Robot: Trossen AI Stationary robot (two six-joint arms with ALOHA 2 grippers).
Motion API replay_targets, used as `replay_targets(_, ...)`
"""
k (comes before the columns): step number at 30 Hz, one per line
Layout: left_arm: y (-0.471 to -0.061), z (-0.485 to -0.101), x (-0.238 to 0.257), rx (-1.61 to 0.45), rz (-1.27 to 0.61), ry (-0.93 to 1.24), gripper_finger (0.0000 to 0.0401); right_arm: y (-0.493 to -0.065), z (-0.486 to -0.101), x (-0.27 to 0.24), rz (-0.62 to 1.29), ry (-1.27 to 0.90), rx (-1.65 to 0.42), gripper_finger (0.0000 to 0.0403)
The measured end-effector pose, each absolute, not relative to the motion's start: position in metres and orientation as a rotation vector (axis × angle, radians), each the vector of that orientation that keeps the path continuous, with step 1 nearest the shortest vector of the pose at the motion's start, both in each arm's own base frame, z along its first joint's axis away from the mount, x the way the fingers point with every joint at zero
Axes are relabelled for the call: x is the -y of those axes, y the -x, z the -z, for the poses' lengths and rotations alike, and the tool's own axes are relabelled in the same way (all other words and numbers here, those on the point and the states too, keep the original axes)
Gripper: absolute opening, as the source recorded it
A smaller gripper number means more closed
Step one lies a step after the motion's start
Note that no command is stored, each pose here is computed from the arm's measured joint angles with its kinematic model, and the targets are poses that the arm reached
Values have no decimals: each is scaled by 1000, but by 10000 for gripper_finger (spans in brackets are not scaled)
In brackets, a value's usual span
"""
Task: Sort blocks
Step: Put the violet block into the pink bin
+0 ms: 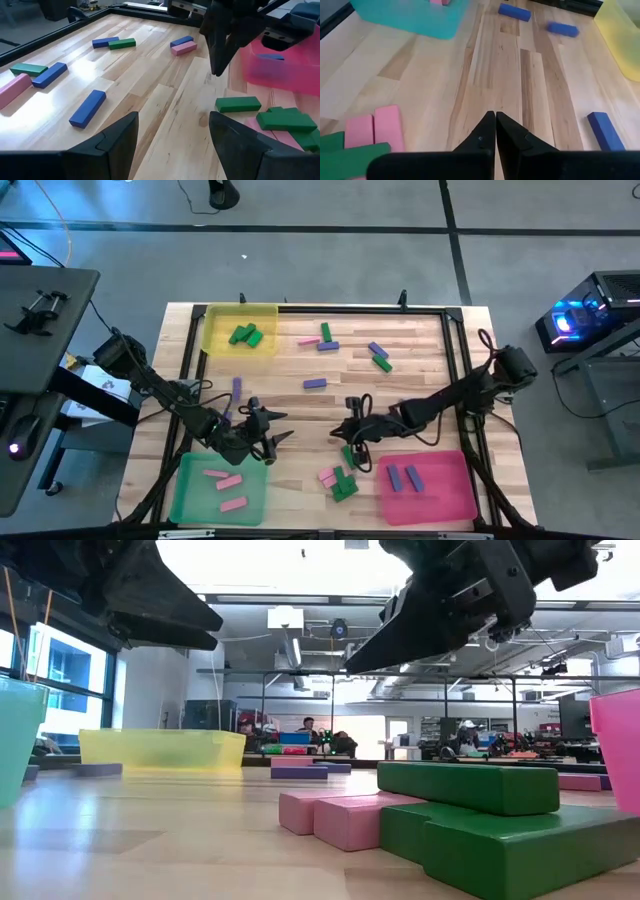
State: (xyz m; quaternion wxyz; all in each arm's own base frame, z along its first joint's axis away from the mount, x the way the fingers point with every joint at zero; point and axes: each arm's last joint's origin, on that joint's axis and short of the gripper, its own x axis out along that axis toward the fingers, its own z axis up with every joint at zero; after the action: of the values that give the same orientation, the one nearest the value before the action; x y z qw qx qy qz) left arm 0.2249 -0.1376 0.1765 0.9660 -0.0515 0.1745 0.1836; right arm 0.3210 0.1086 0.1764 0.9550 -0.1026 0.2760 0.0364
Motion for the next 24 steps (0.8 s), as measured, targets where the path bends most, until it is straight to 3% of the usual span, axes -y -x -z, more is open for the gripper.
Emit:
replay_targets(7,-225,-176,137,-350,-378,125,229,-322,-177,-105,-59,206,-561,0)
replay_targets(12,-223,-172,120,-408,-484,201,229,-322,-178,-105,-49,173,-559,0)
replay_targets(20,-214,-147,41,-934,-706,413,222,-322,-178,-106,-47,153,-552,0)
replay_targets(24,-204,-139,24,-1206,-681,525,209,-322,-178,-106,-46,151,-553,0)
